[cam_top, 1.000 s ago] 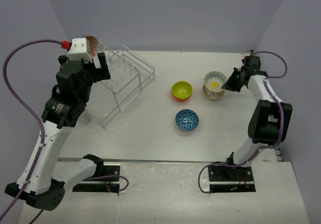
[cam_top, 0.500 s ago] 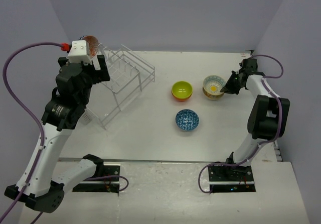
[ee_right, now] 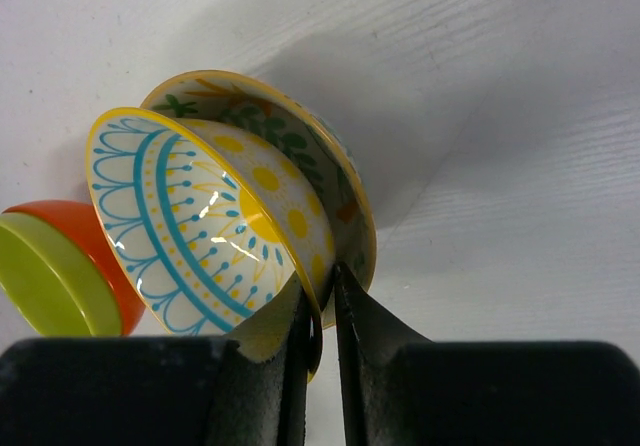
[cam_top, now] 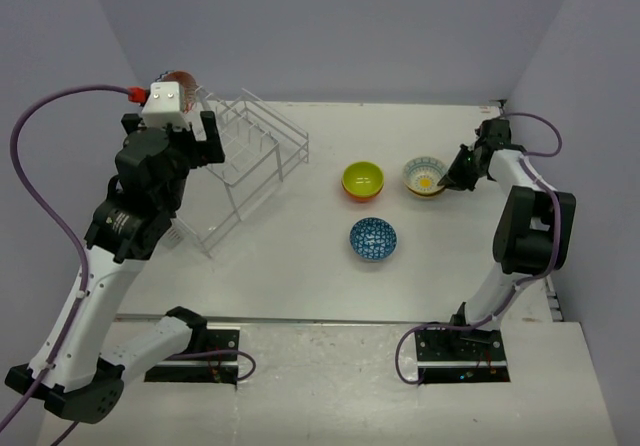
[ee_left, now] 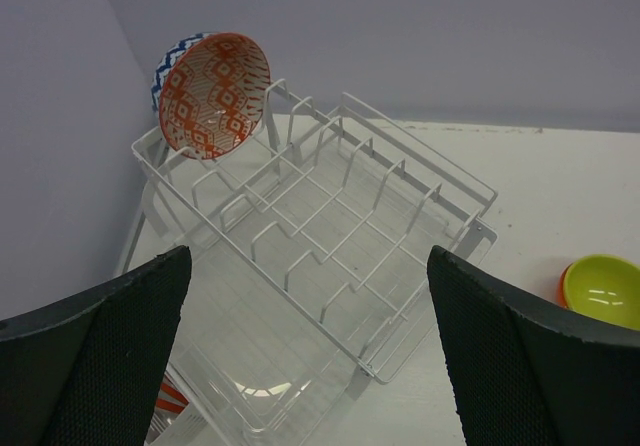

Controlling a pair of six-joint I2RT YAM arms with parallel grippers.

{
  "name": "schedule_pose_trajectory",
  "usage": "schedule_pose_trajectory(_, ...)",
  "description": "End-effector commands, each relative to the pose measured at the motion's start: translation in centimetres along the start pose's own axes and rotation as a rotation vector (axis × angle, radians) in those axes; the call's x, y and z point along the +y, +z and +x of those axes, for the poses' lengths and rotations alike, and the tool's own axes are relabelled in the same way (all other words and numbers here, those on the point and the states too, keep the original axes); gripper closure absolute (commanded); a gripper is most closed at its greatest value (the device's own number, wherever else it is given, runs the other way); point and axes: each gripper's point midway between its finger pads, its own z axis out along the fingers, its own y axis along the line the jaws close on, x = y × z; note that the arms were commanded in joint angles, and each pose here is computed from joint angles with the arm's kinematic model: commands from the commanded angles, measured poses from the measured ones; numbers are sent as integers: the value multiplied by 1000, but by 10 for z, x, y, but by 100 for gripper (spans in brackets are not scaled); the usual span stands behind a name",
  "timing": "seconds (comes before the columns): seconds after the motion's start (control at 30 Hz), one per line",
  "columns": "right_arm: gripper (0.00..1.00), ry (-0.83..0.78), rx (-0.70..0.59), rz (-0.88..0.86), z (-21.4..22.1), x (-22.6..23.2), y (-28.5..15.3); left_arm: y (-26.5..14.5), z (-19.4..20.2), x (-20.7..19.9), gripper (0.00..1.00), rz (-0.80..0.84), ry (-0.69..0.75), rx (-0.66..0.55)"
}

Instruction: Unload the bowls from the dish rack

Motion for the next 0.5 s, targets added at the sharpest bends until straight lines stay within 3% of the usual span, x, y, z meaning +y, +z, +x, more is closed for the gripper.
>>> schedule_pose_trajectory(0.0,85,-12,-11,-22,-4,2,2,-5,-12,4,0,-28,20,-52)
schedule_pose_trajectory(0.2,81,-16,-23,-35,-7,8,-5,-4,-9,2,0,-21,21,-50)
schedule_pose_trajectory(0.37,53,-20,-33,-15,-6,7,-10,-2,-8,-3,0,-3,20,-47)
schedule_pose_trajectory(0.47,50,-26,-52,-12,-9,10,-20,0,-9,-4,0,-3,21,-41)
